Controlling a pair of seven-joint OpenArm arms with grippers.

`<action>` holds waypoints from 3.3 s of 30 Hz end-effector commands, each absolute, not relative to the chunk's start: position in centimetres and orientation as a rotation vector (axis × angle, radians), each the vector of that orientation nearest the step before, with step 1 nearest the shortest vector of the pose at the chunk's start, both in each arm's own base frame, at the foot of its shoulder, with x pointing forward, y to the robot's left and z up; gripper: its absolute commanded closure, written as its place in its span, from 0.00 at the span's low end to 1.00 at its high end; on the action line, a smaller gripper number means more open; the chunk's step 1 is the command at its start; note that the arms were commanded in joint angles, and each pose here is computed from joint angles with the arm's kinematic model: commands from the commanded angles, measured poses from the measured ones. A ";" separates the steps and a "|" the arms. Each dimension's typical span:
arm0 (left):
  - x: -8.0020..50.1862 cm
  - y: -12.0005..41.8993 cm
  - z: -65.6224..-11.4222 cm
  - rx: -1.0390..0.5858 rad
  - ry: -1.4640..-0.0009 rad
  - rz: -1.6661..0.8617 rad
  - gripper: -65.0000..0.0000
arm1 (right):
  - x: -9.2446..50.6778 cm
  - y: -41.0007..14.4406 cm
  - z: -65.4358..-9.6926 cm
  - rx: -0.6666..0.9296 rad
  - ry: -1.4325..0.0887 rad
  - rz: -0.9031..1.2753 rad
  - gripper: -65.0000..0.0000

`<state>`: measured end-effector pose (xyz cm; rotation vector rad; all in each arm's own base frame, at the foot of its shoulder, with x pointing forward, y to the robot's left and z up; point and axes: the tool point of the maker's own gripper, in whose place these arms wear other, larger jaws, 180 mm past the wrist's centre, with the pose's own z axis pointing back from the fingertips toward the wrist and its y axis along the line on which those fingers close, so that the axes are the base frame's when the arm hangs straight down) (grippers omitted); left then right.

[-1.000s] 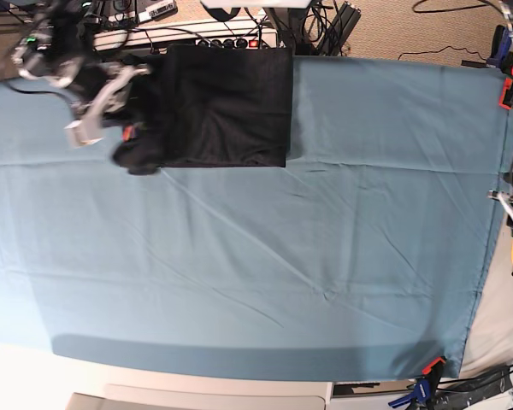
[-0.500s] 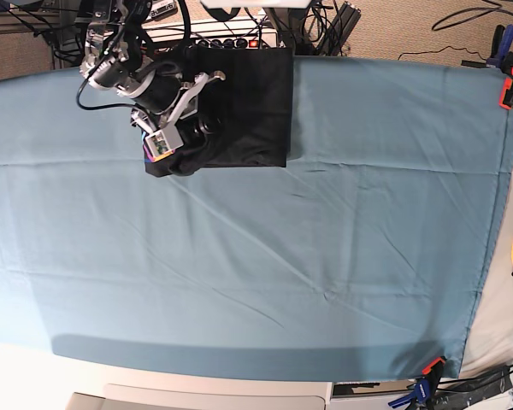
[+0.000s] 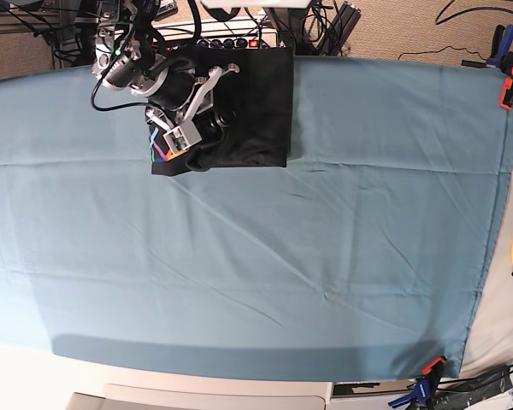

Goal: Fold the T-shirt properly
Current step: 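Fold the held end over onto the rest of the shirt with the right gripper, then press and tuck the folded edge with the right gripper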

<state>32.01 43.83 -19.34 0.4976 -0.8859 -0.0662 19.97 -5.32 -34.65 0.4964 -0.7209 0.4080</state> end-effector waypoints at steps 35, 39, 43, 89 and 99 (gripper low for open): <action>32.5 44.4 -17.0 0.536 -0.938 -0.077 0.66 | 17.5 2.1 -30.6 0.822 -0.804 0.595 0.58; 32.5 44.4 -17.0 0.536 -0.937 -0.077 0.66 | 16.7 2.8 -29.6 0.913 -0.786 0.578 0.58; 32.5 44.4 -17.0 0.536 -0.937 -0.077 0.66 | 16.9 3.2 -28.1 0.962 -0.822 0.574 0.59; 32.6 43.8 -17.4 0.494 -0.946 -0.072 0.66 | 17.6 -10.0 -35.8 0.254 -0.623 0.386 1.00; 32.6 43.8 -17.4 0.494 -0.946 -0.072 0.66 | 14.9 -5.4 -36.4 0.365 -0.565 0.531 1.00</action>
